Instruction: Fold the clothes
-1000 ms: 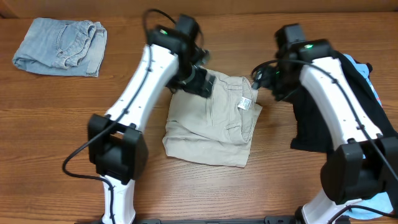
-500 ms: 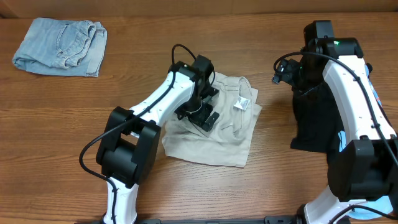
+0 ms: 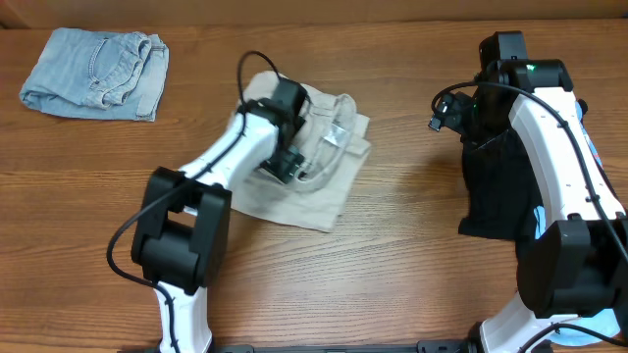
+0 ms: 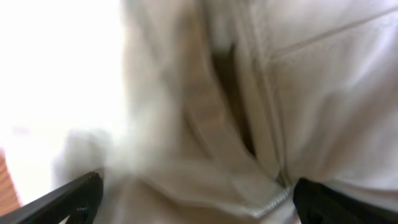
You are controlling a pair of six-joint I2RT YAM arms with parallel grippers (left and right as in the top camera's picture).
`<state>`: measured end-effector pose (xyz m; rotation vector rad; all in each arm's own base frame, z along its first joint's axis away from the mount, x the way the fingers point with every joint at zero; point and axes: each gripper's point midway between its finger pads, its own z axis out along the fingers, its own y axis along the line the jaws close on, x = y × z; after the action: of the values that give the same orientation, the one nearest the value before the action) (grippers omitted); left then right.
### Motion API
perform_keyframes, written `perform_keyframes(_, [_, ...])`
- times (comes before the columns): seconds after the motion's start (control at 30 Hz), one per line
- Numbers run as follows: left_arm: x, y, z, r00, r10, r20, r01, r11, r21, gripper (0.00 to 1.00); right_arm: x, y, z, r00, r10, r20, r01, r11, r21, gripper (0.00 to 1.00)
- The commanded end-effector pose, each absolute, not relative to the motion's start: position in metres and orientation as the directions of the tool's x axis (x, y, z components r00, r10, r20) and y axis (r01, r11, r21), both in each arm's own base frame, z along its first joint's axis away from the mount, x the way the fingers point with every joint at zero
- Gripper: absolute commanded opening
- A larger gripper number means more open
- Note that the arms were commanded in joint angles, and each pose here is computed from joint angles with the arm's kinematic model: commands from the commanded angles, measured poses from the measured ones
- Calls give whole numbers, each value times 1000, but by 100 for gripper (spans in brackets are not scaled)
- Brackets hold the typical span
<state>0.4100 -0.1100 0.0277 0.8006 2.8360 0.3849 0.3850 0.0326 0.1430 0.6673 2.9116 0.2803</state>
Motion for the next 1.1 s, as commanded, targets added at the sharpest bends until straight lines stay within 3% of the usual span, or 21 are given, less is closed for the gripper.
perform_keyframes(0.0, [437,-119,57,-819,559,-129,505,810,298,100,390,31,156,-887,441,-140,404,885,231,88])
perform_keyframes(0.13, [443,-190,101,-754,582,-307,604,797,26,100,391,31,157,-887,440,-142,403,885,232,88])
perform_keyframes(0.23, [444,-221,113,-718,574,-394,650,756,-82,100,391,31,156,-887,440,-141,403,885,231,88])
perform_keyframes(0.4, [444,-227,87,-726,588,-357,654,750,-95,100,390,31,156,-890,432,-142,395,889,230,88])
perform_keyframes(0.63, [426,-250,47,-742,603,-294,667,712,-222,100,391,31,156,-891,430,-144,393,891,229,88])
perform_keyframes(1.07, [387,-302,30,-595,757,-270,804,566,-182,100,392,31,156,-891,430,-147,392,891,231,88])
